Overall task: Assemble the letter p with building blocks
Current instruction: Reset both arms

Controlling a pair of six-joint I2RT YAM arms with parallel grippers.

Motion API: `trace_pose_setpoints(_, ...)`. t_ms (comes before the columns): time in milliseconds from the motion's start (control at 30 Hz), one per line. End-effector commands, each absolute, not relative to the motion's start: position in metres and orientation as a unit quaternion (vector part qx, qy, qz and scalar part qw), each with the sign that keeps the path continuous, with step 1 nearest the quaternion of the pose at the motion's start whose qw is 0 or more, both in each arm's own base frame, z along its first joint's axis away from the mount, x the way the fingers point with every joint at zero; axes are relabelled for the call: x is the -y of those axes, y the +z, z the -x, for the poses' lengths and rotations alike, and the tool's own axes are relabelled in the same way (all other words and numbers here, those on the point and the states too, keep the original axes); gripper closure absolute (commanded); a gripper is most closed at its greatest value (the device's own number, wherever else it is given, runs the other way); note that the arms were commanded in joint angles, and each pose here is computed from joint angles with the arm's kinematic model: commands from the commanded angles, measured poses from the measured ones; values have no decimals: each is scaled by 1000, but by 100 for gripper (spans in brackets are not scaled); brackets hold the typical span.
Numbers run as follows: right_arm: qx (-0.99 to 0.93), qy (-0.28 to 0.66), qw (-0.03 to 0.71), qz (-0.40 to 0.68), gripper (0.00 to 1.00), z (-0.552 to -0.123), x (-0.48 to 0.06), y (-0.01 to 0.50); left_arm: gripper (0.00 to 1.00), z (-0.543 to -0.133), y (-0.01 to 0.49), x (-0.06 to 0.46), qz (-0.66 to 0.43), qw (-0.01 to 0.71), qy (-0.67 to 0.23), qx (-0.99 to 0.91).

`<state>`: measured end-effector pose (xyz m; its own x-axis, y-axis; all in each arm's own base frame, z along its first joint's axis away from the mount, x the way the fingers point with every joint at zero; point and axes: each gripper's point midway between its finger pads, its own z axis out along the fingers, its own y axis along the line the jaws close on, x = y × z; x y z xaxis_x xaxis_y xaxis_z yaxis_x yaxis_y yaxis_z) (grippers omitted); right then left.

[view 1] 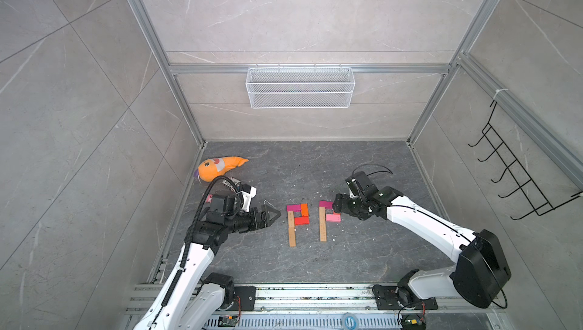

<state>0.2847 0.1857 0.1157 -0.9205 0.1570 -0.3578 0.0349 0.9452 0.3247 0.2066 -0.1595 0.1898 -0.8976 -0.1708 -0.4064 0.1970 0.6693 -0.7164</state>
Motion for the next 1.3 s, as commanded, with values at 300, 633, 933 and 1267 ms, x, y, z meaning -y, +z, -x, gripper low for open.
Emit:
trace_pose_setpoints(300, -927, 230, 296, -23, 0, -296, -172, 143, 2, -237, 209, 158, 26, 305, -426, -851)
trace_pose_setpoints(633, -887, 228, 397, -61, 0, -325, -147, 181, 1, -273, 219, 134, 88, 384, -374, -840)
trace_pose_setpoints(933, -853, 62, 489, -171, 0, -340, -60, 206, 0, -303, 202, 57, 218, 472, -187, -834)
trace_pose_setpoints(1267, -711, 15, 675, -195, 0, -330, -5, 220, 0, -306, 165, -23, 238, 506, 84, -825)
